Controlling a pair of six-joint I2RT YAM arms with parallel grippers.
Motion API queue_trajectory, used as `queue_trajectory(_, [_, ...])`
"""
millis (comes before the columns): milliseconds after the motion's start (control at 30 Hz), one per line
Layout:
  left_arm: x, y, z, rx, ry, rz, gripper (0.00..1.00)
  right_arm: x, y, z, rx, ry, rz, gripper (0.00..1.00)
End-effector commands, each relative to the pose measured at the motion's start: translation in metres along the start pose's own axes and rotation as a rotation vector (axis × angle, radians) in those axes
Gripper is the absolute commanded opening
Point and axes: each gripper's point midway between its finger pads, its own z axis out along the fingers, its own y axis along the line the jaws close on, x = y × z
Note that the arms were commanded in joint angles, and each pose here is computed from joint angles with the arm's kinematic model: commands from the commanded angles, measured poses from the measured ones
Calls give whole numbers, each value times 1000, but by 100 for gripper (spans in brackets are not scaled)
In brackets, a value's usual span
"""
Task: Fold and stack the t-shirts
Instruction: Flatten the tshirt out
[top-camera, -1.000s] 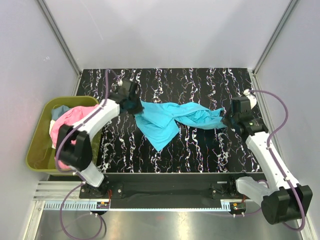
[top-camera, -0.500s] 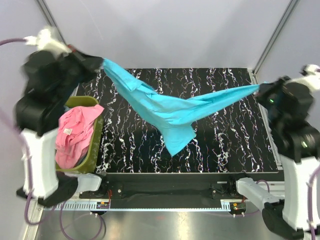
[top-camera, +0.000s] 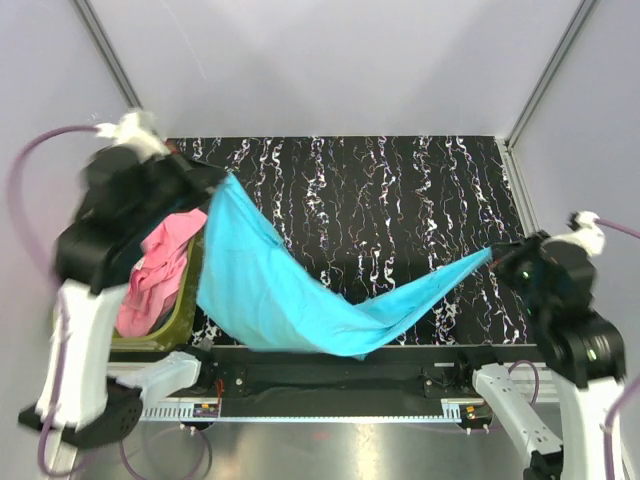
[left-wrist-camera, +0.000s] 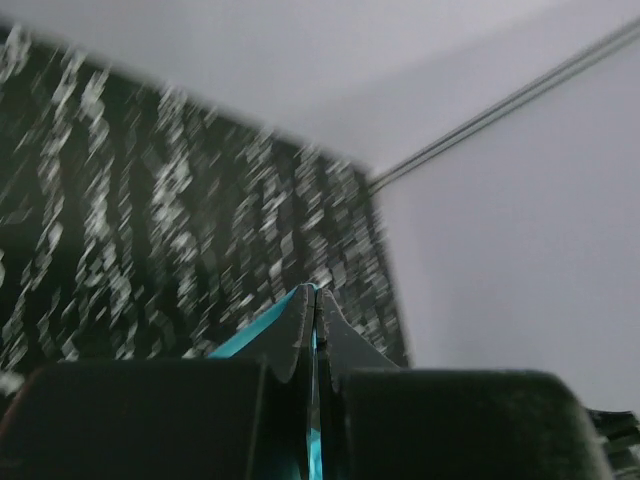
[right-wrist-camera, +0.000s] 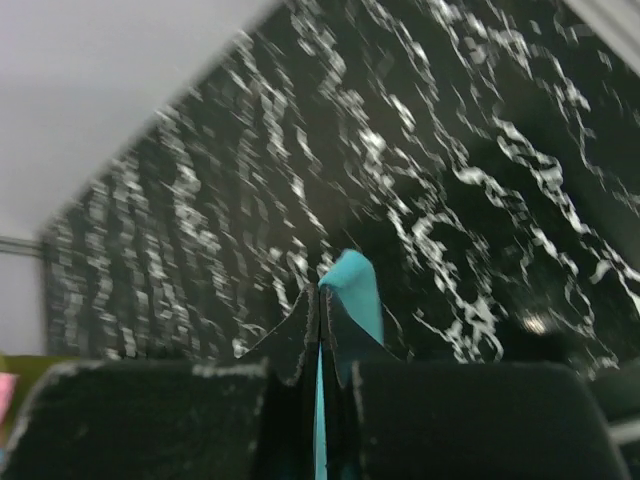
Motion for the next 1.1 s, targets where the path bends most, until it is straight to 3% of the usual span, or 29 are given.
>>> queue_trajectory(0, [26, 37, 63, -121, 98, 51, 0, 7, -4, 27, 73, 14, 20, 0])
queue_trajectory(133, [11, 28, 124, -74, 84, 32, 0, -34, 26, 72, 76, -128, -2, 0])
queue_trajectory(200, [-27, 0, 123, -17, 6, 28, 0, -64, 60, 91, 32, -171, -18, 0])
queue_trajectory(267, [-32, 4, 138, -80, 39, 32, 0, -75, 72, 106, 56, -158, -83, 0])
queue_trajectory(300, [-53, -14, 128, -43, -8, 47, 0, -99, 84, 95, 37, -204, -79, 0])
queue_trajectory(433, [-44, -7, 121, -62, 17, 57, 0, -107, 62, 67, 110, -219, -134, 0])
queue_trajectory(500, [-38, -3, 102, -54, 0, 55, 0, -82, 40, 64, 153, -167, -125, 0])
queue_trajectory(533, [-5, 25, 113, -106, 85, 44, 0, -66, 30, 62, 162, -129, -114, 0])
queue_trajectory(633, [30, 51, 98, -121, 124, 23, 0, 14, -9, 58, 181, 70, -59, 0])
queue_trajectory(667, [70, 85, 107, -180, 209, 10, 0, 33, -21, 49, 182, 111, -32, 0])
queue_trajectory(700, [85, 96, 105, -192, 238, 3, 0, 69, -42, 55, 235, 198, -11, 0])
queue_trajectory(833, [158, 157, 88, -294, 394, -1, 0, 127, -85, 48, 373, 330, 55, 5])
queue_trajectory(867, [168, 164, 88, -296, 413, -2, 0, 130, -88, 48, 391, 336, 66, 8])
queue_trajectory(933, [200, 193, 78, -358, 492, 7, 0, 129, -96, 47, 454, 311, 101, 26])
queue_trajectory(1000, [217, 214, 70, -417, 532, 20, 0, 119, -96, 49, 472, 267, 126, 52])
queue_trajectory(1067, [224, 221, 69, -424, 539, 22, 0, 107, -88, 61, 455, 219, 124, 58])
